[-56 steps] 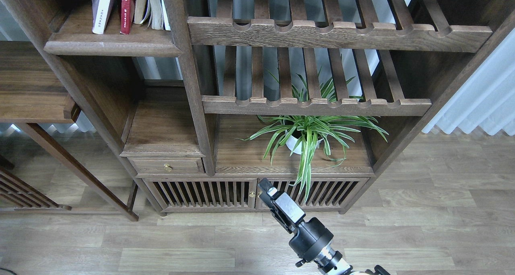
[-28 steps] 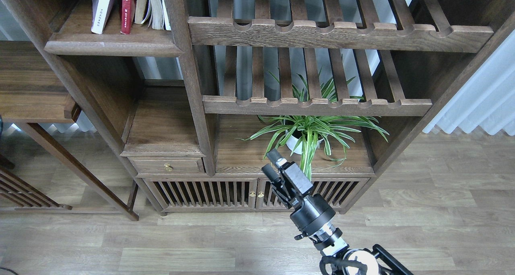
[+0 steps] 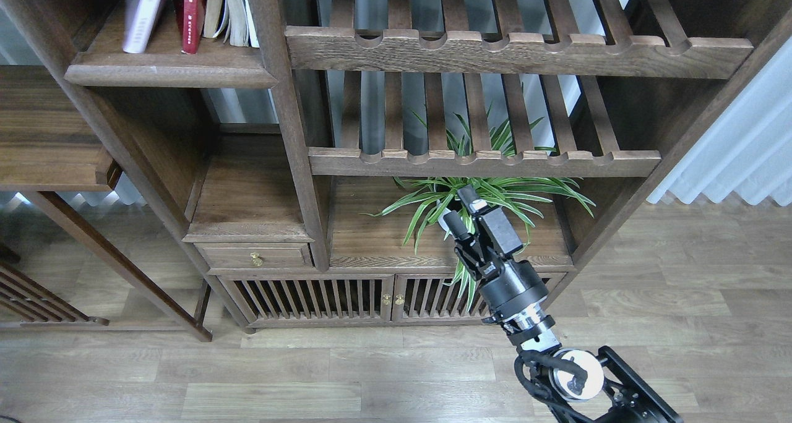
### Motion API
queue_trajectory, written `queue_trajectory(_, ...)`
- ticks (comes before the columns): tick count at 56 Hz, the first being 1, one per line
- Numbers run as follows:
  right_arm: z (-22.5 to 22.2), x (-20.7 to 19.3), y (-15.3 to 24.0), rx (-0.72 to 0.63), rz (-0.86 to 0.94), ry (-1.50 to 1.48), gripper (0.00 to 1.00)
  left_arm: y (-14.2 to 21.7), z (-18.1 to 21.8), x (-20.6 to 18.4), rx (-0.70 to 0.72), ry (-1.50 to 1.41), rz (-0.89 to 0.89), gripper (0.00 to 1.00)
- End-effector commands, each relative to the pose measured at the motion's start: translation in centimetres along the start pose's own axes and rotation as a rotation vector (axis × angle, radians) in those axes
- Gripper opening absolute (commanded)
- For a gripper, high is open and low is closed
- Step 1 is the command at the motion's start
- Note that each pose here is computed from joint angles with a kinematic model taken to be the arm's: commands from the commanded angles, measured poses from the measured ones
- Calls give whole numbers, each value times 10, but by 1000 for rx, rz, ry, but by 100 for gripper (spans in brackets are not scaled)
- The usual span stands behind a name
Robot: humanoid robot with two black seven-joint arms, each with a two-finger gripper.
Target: Organize books on shelf
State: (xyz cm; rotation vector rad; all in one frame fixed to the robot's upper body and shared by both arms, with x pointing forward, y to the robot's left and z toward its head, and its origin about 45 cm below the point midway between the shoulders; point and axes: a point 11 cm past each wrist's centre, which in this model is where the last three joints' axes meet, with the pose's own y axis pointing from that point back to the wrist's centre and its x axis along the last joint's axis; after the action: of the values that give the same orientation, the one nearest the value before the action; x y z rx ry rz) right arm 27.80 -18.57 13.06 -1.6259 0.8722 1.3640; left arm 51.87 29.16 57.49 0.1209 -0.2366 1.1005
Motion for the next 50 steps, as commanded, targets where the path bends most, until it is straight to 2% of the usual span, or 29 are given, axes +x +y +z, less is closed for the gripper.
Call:
queue_trajectory(1,-15,-2,1,27,-2,21,99,5,24,3,9,-37,10,5)
queue_trajectory(9,-26,-3,4,41,2,22,99,7,42,1,4,-79,14,5)
queue_trajectory(22,-33,-6,2,41,-3,34,99,2,36,0,-8,-166,26,5)
queue_trajectory(36,-35,-5,3,43,0,38,99,11,29,14,85,-272,73,6)
queue_trajectory(50,-46,-7,5,67,-1,33,99,5,20,8,92,-279,59,6)
